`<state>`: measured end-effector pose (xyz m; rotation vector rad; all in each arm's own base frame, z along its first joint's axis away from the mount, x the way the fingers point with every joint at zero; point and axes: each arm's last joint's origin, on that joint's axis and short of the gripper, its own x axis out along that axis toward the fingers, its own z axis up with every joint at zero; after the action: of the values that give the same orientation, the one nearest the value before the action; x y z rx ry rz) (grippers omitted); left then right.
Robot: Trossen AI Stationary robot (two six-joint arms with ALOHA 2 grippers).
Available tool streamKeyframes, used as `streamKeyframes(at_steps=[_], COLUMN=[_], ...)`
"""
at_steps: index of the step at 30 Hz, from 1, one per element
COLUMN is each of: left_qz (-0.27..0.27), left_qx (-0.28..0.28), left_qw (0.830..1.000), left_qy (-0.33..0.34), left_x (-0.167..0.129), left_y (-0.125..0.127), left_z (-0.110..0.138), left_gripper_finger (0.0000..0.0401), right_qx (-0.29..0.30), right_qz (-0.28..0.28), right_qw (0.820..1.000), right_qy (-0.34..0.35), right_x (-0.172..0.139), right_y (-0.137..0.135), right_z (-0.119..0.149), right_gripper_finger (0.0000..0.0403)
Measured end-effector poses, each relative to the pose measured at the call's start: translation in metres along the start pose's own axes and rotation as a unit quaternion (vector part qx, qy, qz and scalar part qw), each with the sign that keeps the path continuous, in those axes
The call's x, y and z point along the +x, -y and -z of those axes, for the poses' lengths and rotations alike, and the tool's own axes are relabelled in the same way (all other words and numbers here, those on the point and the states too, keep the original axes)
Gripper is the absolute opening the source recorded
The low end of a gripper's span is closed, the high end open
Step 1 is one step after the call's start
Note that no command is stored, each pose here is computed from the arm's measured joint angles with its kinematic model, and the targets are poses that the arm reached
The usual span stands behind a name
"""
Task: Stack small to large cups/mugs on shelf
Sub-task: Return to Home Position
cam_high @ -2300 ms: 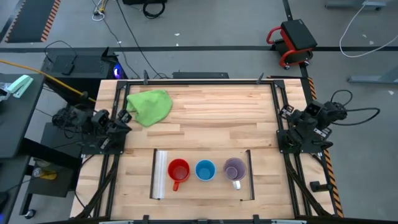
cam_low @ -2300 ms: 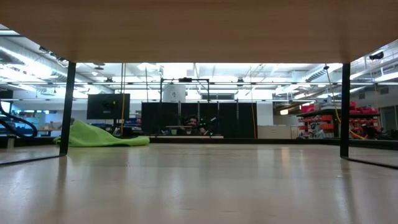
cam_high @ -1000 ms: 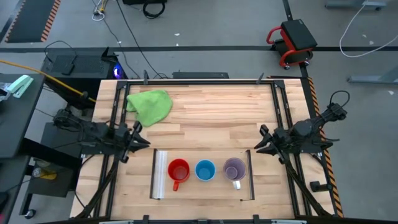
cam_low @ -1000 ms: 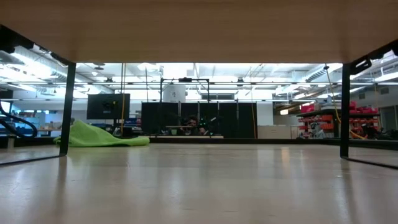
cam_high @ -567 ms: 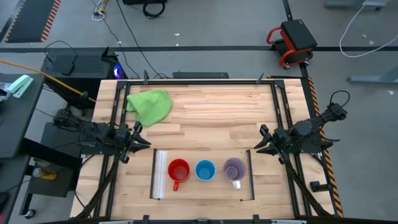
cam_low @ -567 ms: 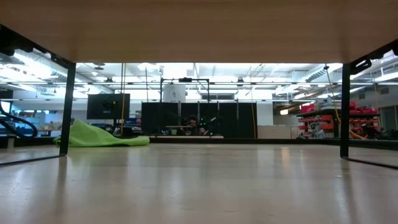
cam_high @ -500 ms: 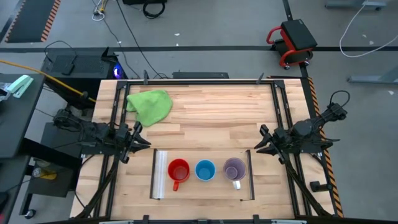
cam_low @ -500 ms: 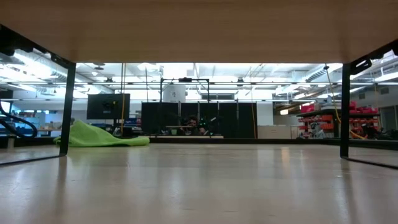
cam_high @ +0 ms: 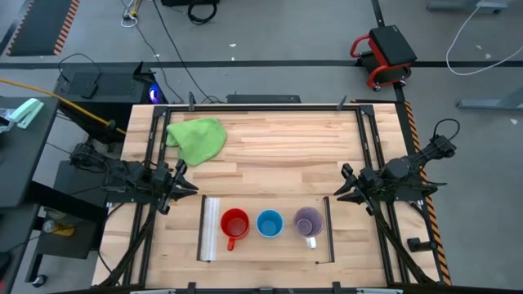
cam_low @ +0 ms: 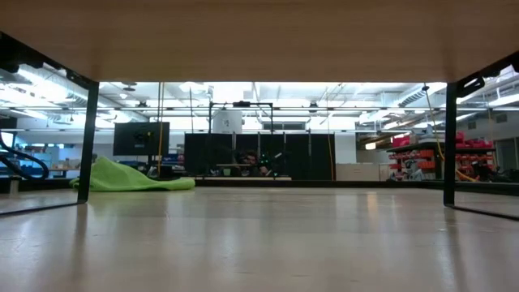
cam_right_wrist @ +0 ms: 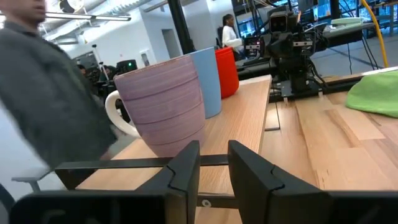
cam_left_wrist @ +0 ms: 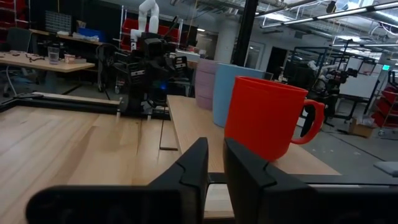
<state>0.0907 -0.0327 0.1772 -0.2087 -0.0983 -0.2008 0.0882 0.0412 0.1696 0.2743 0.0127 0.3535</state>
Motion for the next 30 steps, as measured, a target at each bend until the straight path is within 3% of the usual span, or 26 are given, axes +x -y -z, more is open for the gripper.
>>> streamKeyframes(at_steps=[30], left_qz=[0.0], left_qx=[0.0], left_qw=[1.0], left_qy=[0.0], left_x=[0.0], left_y=[0.0], left_z=[0.0002], left_gripper_finger=[0.0056], right_qx=[0.0], right_qz=[0.0], right_qw=[1.0], right_qy=[0.0], right_x=[0.0], right_y=[0.0], right_z=[0.0], right_gripper_finger=[0.0091])
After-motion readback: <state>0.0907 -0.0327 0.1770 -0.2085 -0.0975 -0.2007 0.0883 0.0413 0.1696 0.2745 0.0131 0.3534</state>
